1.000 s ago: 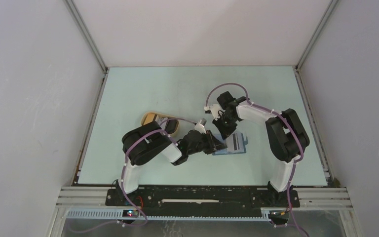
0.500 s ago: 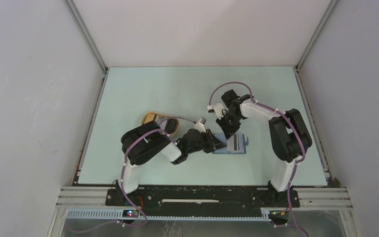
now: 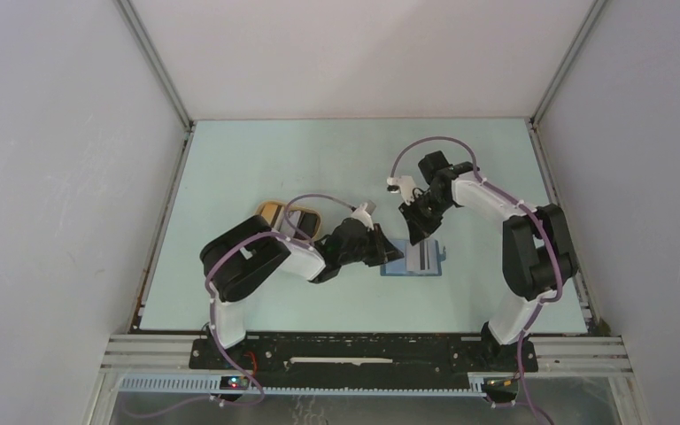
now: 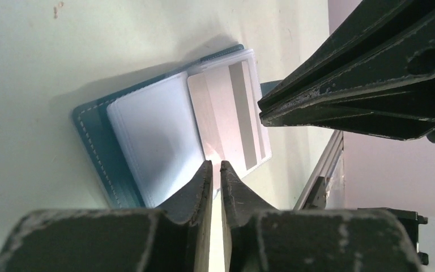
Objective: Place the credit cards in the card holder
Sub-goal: Insert the credit card into the card holder.
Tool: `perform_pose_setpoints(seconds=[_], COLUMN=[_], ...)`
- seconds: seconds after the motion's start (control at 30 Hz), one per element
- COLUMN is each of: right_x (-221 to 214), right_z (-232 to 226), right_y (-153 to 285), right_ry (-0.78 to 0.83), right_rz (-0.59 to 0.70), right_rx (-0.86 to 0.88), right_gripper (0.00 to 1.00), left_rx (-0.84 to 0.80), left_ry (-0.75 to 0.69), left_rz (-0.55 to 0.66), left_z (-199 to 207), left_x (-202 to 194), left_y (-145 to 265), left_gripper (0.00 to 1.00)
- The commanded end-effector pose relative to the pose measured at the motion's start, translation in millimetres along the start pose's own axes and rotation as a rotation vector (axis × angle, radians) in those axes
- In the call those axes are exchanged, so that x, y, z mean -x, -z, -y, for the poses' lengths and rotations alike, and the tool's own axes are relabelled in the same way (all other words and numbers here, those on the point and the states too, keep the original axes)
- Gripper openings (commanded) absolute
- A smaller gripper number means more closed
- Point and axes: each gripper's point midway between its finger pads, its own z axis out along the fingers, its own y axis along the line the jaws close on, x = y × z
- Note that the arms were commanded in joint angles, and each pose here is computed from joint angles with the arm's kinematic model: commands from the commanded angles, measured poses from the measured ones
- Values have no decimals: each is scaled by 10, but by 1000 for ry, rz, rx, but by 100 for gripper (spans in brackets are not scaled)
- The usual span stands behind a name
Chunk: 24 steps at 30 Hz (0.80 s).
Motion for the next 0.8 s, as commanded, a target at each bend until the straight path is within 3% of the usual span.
perform_pose_setpoints(seconds=[0.0,0.4,0.77], right_x=[-24,-508,-594], right_z=[35,315,360], right_y=[196,25,-76], right_ry=[24,-47,-80], right_rz=[15,-144,-185], right_rx=[-18,-93,-86], right_gripper=[16,16,16], left_rx=[38,141,147], left_ry=[-107,-191,-186], left_rz=[0,-57,-113], left_z=[128,8,-56], left_x=[169,174,60], left_y=[-14,-80,-170], left_gripper=[13,11,10])
